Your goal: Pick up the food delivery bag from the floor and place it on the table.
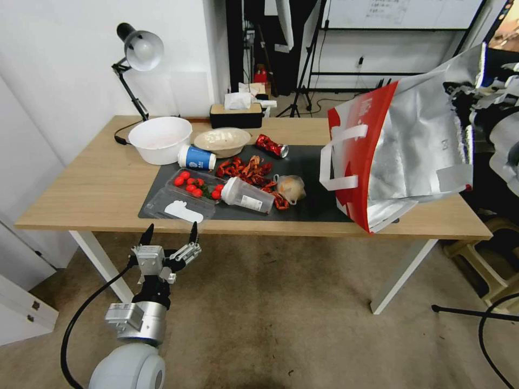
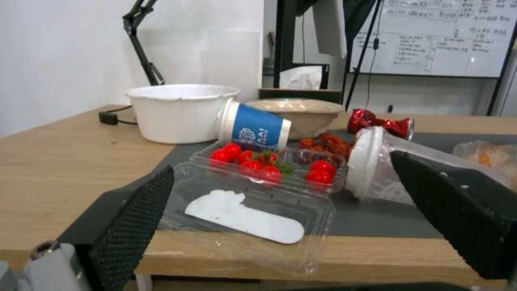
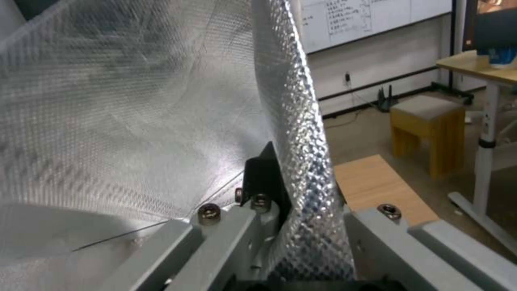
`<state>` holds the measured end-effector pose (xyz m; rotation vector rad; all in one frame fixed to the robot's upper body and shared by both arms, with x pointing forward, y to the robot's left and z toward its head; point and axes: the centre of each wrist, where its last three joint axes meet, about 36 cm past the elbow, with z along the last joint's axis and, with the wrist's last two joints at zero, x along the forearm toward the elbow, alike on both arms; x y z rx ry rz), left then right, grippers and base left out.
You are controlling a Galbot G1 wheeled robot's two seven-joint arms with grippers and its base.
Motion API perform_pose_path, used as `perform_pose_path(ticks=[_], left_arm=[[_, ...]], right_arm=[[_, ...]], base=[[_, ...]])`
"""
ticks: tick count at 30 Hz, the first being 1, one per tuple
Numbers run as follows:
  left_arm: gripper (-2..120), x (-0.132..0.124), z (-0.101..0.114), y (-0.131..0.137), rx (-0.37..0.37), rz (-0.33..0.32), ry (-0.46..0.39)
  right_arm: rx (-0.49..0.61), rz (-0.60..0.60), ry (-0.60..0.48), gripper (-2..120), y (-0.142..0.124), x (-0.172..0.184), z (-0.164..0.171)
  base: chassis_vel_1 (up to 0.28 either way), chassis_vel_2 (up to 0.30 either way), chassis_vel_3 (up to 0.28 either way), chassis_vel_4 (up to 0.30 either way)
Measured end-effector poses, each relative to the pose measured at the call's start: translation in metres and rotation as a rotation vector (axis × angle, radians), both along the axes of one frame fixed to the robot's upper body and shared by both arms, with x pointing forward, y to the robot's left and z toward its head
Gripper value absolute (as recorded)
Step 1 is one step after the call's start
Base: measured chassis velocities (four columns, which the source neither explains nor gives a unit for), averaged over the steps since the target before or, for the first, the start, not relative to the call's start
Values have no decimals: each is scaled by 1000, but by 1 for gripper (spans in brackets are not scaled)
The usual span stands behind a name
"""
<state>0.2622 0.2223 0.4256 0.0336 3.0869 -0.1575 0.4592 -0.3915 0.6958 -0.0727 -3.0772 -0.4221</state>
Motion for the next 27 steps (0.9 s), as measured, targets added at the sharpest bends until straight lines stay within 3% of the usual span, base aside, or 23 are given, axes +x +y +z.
perform_pose_path(ticks=[27], left_arm=[[100,1,-4,-2,-6,0,5]], right_arm=[[15,-32,78,0,-5,17,-21]], base=[[0,0,0,0]])
